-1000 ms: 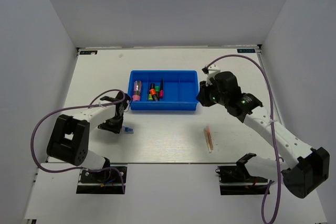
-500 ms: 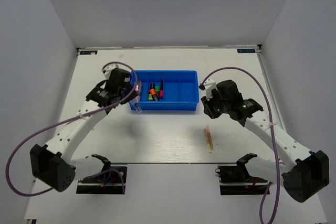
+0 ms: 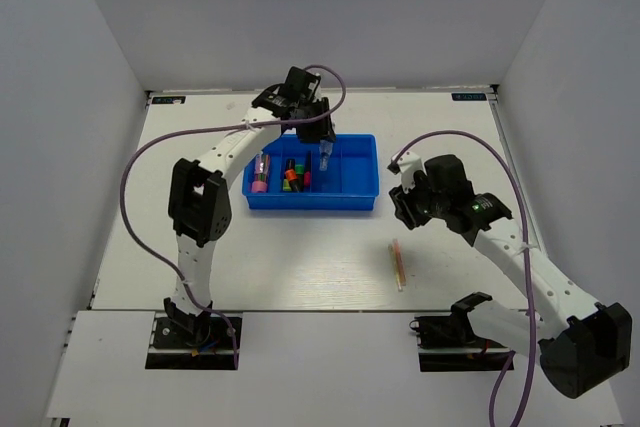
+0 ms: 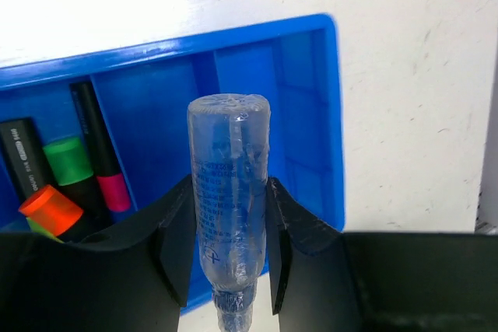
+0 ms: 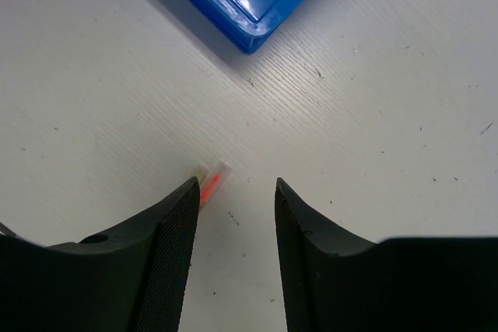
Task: Sort the stationery into containers
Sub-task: Place the stationery into the container, then grab a piece of stationery with the right arm
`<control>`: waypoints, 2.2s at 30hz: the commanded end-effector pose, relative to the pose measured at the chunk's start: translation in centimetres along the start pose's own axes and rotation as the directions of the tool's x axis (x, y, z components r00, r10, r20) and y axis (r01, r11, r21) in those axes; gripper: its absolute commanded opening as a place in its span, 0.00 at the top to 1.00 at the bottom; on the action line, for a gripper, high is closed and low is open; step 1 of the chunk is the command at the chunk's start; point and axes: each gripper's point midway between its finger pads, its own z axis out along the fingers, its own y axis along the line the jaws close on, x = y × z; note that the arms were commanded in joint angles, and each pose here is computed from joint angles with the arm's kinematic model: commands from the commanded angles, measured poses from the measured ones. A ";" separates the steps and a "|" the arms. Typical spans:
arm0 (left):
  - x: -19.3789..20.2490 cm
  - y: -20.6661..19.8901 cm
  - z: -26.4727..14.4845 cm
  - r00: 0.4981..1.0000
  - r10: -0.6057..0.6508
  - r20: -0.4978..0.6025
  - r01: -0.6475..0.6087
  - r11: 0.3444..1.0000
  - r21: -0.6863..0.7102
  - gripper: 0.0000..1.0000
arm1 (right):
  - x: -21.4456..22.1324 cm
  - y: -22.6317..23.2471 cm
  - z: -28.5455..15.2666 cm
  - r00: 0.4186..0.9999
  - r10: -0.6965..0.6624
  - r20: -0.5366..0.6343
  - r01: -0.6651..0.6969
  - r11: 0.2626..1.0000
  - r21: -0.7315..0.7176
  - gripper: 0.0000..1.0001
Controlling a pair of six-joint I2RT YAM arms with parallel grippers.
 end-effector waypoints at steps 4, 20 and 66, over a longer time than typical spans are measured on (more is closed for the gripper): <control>1.7 -0.1 0.4 0.997 0.020 -0.070 -0.016 0.999 0.052 1.00 | -0.2 -0.8 -0.1 1.000 -0.009 0.025 0.009 1.000 0.024 0.53; 4.4 1.2 3.1 0.993 0.026 -0.117 -0.028 0.999 -0.016 0.56 | 0.6 -0.9 0.4 1.000 0.008 -0.005 -0.008 1.000 0.010 0.34; 27.4 9.5 -17.8 0.982 0.187 0.030 -0.184 0.980 -0.078 0.26 | 10.5 2.9 5.8 0.845 0.275 -0.459 -0.315 0.949 -0.011 0.68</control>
